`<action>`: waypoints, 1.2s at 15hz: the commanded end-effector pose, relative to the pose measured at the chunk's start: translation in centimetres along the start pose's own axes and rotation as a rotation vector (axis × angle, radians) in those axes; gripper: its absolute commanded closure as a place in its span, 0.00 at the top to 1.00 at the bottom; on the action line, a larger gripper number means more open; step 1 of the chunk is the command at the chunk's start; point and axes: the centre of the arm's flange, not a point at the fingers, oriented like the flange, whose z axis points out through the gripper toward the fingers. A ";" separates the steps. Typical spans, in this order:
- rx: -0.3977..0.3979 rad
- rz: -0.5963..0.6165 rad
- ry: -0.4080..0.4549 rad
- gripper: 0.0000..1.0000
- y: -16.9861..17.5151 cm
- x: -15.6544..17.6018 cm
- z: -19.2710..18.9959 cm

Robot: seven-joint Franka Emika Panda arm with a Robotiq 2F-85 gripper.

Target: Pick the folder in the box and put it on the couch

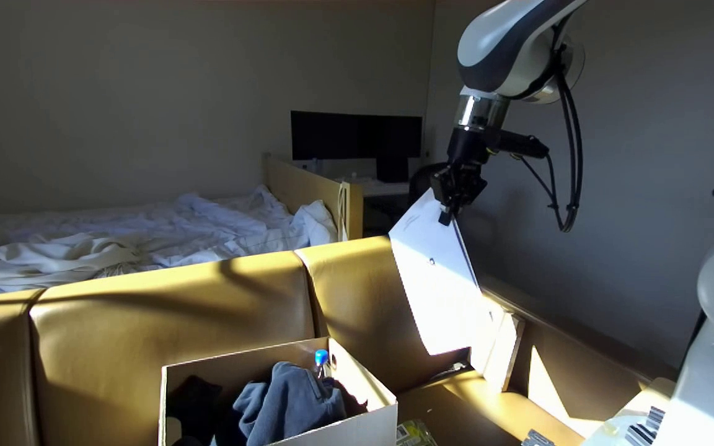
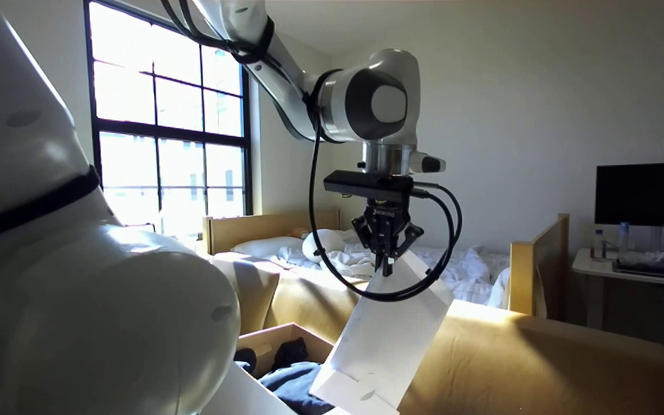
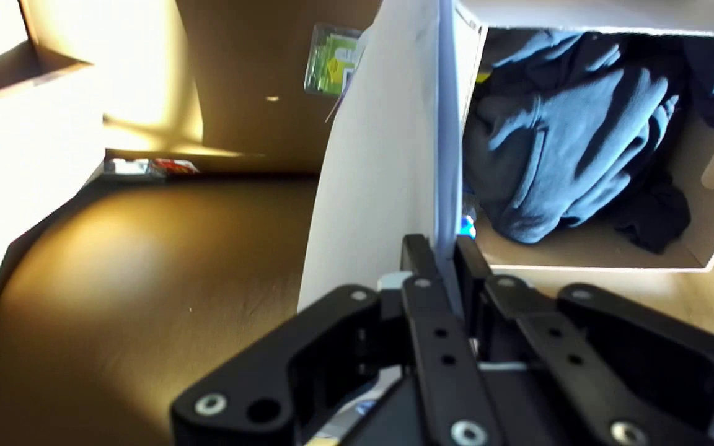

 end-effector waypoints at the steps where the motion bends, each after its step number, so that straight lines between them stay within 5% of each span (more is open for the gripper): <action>1: -0.130 0.083 -0.123 0.08 3.7 -2.8 3.6; 4: -0.277 0.105 -0.205 0.08 7.5 -3.1 8.2; 7: -0.302 0.080 -0.241 0.08 11.7 -3.4 13.1; 17: -0.117 -0.015 -0.164 0.07 23.4 3.1 27.7; 18: -0.095 -0.031 -0.145 0.37 23.6 4.5 28.0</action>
